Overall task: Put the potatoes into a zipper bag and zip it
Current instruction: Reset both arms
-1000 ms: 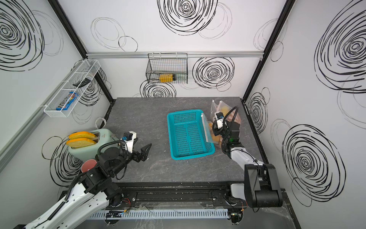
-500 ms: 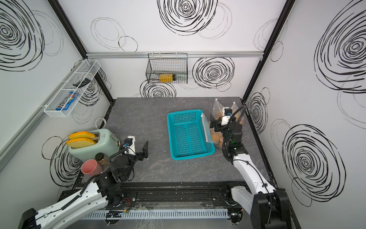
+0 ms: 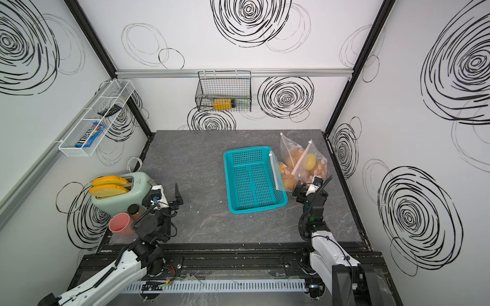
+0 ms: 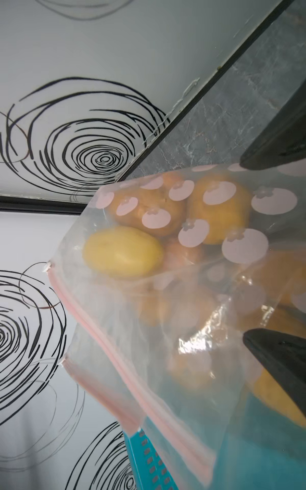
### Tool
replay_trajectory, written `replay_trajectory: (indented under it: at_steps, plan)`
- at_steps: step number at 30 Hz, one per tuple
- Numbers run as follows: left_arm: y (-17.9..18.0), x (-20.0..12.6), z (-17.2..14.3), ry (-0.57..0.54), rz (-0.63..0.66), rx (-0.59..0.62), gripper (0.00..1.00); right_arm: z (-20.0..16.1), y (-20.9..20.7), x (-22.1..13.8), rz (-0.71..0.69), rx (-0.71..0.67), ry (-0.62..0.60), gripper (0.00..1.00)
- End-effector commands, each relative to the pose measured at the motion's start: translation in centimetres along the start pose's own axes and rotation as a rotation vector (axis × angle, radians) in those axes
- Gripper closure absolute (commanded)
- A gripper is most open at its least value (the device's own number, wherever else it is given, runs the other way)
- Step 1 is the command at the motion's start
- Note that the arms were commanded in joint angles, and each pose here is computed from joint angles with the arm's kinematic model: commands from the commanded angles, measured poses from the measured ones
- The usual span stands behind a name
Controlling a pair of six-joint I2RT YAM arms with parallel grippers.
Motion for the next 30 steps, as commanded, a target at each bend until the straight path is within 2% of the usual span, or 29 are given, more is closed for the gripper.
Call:
replay_trajectory:
  at_steps: [1,4,6,8,9,10,13,14,15,17,18,20,21,23,25,30]
  plan:
    - [0.5,-0.6,-4.1,-0.024,-0.063,0.003,0.04,2.1,-0.1,1.0,-0.005,0.056,-0.15,0.03]
    - [1.1,1.7,-4.1,0.022,-0.057,-0.037,0.04,2.2,0.5,2.9,-0.016,0.032,-0.11,0.02]
    - [0.6,3.5,-4.4,0.062,-0.105,-0.032,0.04,1.7,0.2,3.6,-0.014,0.045,-0.121,0.03]
    - [0.3,4.5,-4.0,0.028,-0.125,-0.058,0.04,1.5,0.6,4.7,0.006,0.017,-0.08,0.03]
    - [0.2,4.9,-4.1,0.017,-0.126,-0.053,0.04,1.3,1.1,5.5,0.015,0.006,-0.015,0.03]
    - [0.2,5.3,-3.8,-0.011,-0.119,-0.05,0.04,1.3,1.4,5.8,0.026,-0.015,-0.018,0.03]
    - [-0.4,7.0,-5.9,0.022,-0.152,-0.068,0.04,0.8,2.7,6.7,0.101,-0.065,0.029,0.03]
    - [-0.3,7.2,-5.4,-0.038,-0.135,-0.064,0.04,0.6,3.0,7.0,0.119,-0.079,0.047,0.03]
    - [-0.2,7.0,-5.4,-0.019,-0.137,-0.074,0.04,0.5,3.1,7.0,0.12,-0.08,0.05,0.03]
    - [-0.2,8.8,-6.7,0.12,-0.123,-0.078,0.04,0.4,3.3,6.8,0.153,-0.088,0.047,0.03]
    - [-0.4,9.6,-6.8,0.11,-0.128,-0.08,0.04,0.0,3.6,6.4,0.204,-0.104,0.028,0.03]
    - [-0.4,10.0,-6.8,0.134,-0.137,-0.083,0.04,-0.2,3.6,5.3,0.24,-0.144,-0.052,0.03]
    - [-0.4,10.0,-7.1,0.159,-0.131,-0.075,0.04,-0.3,3.5,5.6,0.231,-0.146,-0.039,0.03]
    - [-0.6,9.9,-6.8,0.116,-0.13,-0.07,0.04,-0.5,3.4,6.4,0.191,-0.106,0.048,0.03]
    - [-0.6,9.9,-6.8,0.13,-0.132,-0.07,0.04,-0.1,3.5,5.8,0.213,-0.115,-0.012,0.03]
    - [-0.6,9.9,-6.8,0.125,-0.135,-0.068,0.04,-0.3,3.7,6.0,0.217,-0.116,0.023,0.03]
Point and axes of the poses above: each gripper's point midway between its finger pads, its own x axis out along the fingers, its own y axis along the line the jaws close on, z = x × y, the point moved 6 cm from there along -x, back along the fingers, and after that the axes turned 6 degrees about x, right-handed, at the moved point
